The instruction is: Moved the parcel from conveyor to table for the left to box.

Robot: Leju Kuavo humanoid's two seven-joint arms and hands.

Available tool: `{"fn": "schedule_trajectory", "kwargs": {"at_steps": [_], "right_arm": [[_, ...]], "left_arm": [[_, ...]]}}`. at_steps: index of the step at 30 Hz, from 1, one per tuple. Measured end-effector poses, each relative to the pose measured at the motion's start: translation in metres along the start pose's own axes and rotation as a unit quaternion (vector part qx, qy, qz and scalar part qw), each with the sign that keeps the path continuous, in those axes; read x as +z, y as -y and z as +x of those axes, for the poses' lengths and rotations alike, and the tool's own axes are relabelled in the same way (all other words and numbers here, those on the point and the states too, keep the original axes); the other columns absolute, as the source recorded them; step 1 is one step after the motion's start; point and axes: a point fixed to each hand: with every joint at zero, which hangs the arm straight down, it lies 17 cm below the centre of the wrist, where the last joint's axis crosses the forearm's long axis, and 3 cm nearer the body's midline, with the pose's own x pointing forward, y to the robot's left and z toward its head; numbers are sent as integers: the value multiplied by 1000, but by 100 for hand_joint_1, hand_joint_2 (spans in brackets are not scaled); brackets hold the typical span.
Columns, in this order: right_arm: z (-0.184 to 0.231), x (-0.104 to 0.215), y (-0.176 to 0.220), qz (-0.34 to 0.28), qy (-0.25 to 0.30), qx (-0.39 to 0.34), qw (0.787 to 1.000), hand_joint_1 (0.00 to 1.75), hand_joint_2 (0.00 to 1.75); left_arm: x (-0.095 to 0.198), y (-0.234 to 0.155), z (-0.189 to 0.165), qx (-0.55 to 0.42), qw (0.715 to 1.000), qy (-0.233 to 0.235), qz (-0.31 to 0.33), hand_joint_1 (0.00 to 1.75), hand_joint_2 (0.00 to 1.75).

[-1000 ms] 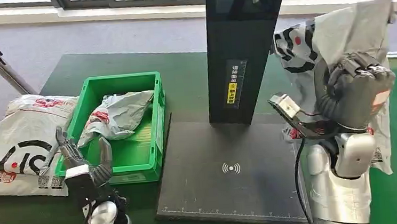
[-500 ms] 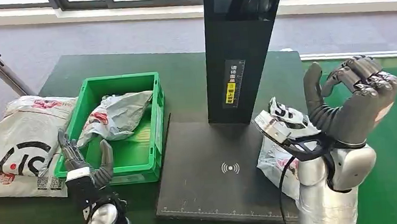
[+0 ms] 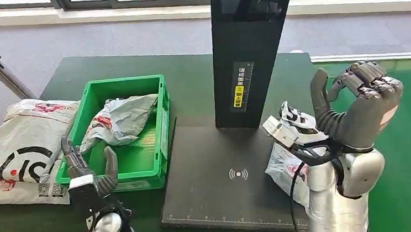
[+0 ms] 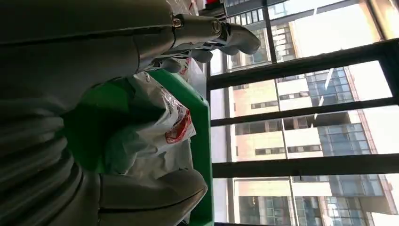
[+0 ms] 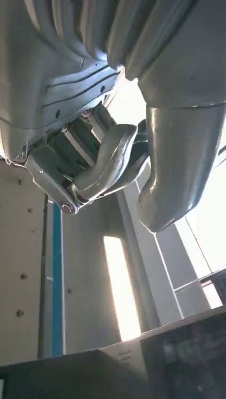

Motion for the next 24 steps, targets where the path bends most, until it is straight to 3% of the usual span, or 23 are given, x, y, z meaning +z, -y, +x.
{"fn": "schedule_trajectory", "kwargs": {"at_steps": [1,9,10,14,18,19,24], "right_arm": [[0,1,-1,2,-1,-1,1000,2,175],[-10,10,-13,23,-20,11,999,0,175],[-16,13,-18,32,-32,20,999,0,0],[-48,34,-51,78,-97,34,992,0,0],[-139,93,-101,159,-256,99,948,0,0],[-156,105,-108,174,-276,116,938,0,175],[-201,173,-158,289,-278,166,901,0,175]], "left_arm": [[0,0,0,1,1000,0,1,0,175],[2,7,0,0,1000,2,-16,0,175],[3,9,1,0,1000,4,-20,0,175],[5,25,8,2,999,13,-41,0,175],[10,49,15,7,997,22,-67,0,175],[11,52,15,8,997,21,-70,0,175],[16,64,11,10,996,15,-87,0,175]]}}
